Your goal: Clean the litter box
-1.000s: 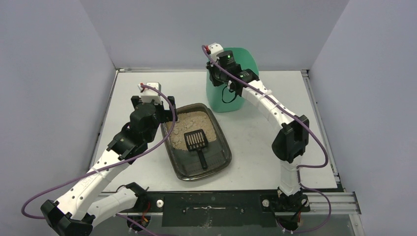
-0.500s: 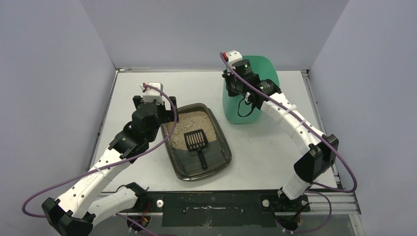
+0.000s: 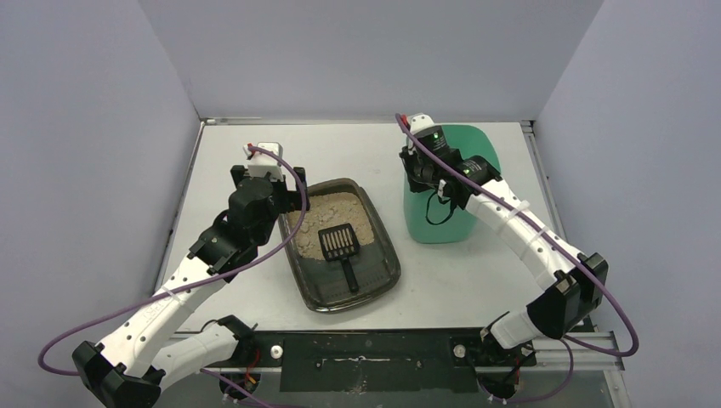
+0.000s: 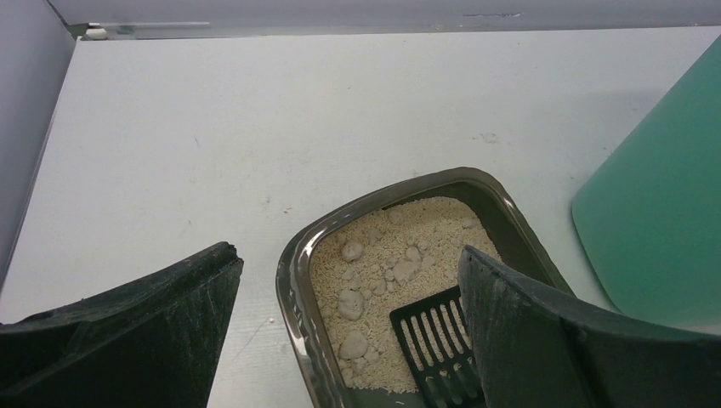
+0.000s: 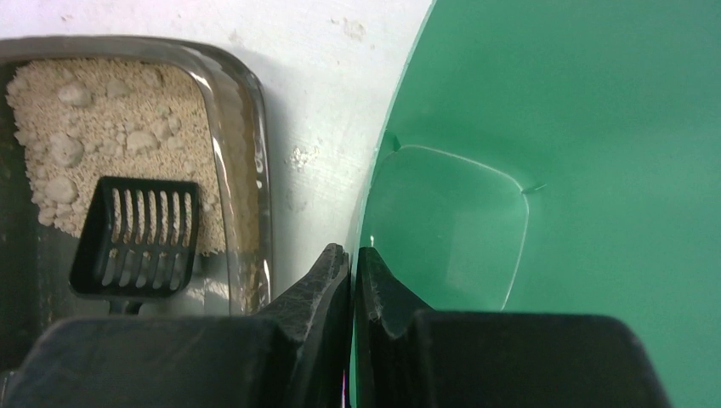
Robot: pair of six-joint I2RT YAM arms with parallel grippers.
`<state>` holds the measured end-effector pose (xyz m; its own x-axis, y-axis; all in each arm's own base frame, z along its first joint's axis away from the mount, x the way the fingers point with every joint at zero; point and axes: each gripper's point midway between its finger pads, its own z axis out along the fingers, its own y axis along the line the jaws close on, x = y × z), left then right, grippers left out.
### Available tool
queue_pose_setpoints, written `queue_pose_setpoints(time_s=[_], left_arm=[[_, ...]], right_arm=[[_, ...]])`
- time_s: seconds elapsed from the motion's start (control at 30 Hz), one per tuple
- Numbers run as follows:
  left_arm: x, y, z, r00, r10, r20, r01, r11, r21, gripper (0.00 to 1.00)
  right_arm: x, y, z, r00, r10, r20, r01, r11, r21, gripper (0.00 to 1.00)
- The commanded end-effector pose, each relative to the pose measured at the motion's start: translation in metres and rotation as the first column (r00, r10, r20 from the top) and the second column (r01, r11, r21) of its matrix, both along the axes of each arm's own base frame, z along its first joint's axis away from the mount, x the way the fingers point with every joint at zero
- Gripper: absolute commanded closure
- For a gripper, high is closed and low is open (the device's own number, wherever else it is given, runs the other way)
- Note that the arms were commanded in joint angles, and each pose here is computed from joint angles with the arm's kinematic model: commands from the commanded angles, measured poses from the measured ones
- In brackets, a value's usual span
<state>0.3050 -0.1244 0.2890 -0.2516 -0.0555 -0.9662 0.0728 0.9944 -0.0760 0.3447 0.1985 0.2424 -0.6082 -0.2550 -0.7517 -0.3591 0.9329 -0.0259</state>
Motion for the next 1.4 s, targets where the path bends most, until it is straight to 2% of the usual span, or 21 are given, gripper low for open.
queue_pose_setpoints(time_s=[0.0,0.2,0.5,0.53,0.6,0.63,0.67,0.73,0.83,1.13,1.37], left_arm=[[0.001,-0.004,0.015,0.999,-0.013,0.046,0.015,0.999,-0.034,0.03],[0.000,-0.005,0.015,0.999,-0.013,0.049,0.015,0.999,-0.032,0.03],[0.001,-0.007,0.013,0.999,-0.016,0.043,0.018,1.000,-0.026,0.03],[0.001,-0.007,0.012,0.999,-0.016,0.041,0.017,1.000,-0.025,0.03],[0.001,-0.007,0.012,0.999,-0.016,0.039,0.017,1.000,-0.024,0.03],[0.001,-0.007,0.011,0.999,-0.017,0.037,0.017,1.000,-0.022,0.03],[0.001,-0.007,0.012,0.999,-0.018,0.039,0.019,1.000,-0.023,0.03],[0.001,-0.008,0.011,0.999,-0.019,0.037,0.020,1.000,-0.023,0.03],[0.001,-0.007,0.011,0.999,-0.017,0.038,0.018,1.000,-0.023,0.03],[0.001,-0.007,0.013,0.999,-0.017,0.040,0.018,1.000,-0.024,0.03],[0.001,-0.007,0.013,0.999,-0.015,0.039,0.016,1.000,-0.026,0.03]], right_arm=[[0.001,-0.016,0.023,0.993,-0.065,0.101,0.065,0.998,0.004,1.00],[-0.001,-0.028,0.017,0.991,-0.080,0.106,0.084,0.996,-0.031,1.00],[-0.006,-0.042,0.005,0.996,-0.028,0.086,0.034,0.997,-0.074,1.00],[-0.006,-0.044,0.005,0.996,-0.031,0.088,0.038,0.997,-0.074,0.98],[-0.007,-0.045,0.006,0.996,-0.029,0.089,0.035,0.997,-0.075,0.86],[-0.007,-0.045,0.009,0.995,-0.029,0.095,0.036,0.997,-0.071,0.70],[-0.007,-0.046,0.011,0.995,-0.029,0.100,0.036,0.997,-0.068,0.62],[-0.008,-0.045,0.020,0.993,-0.027,0.116,0.034,0.998,-0.055,0.52],[-0.009,-0.044,0.033,0.991,-0.025,0.135,0.031,0.999,-0.041,0.44],[-0.025,-0.026,0.085,0.981,0.018,0.193,-0.027,0.999,0.043,0.39],[-0.056,0.029,0.113,0.960,0.163,0.225,-0.197,0.971,0.136,0.37]])
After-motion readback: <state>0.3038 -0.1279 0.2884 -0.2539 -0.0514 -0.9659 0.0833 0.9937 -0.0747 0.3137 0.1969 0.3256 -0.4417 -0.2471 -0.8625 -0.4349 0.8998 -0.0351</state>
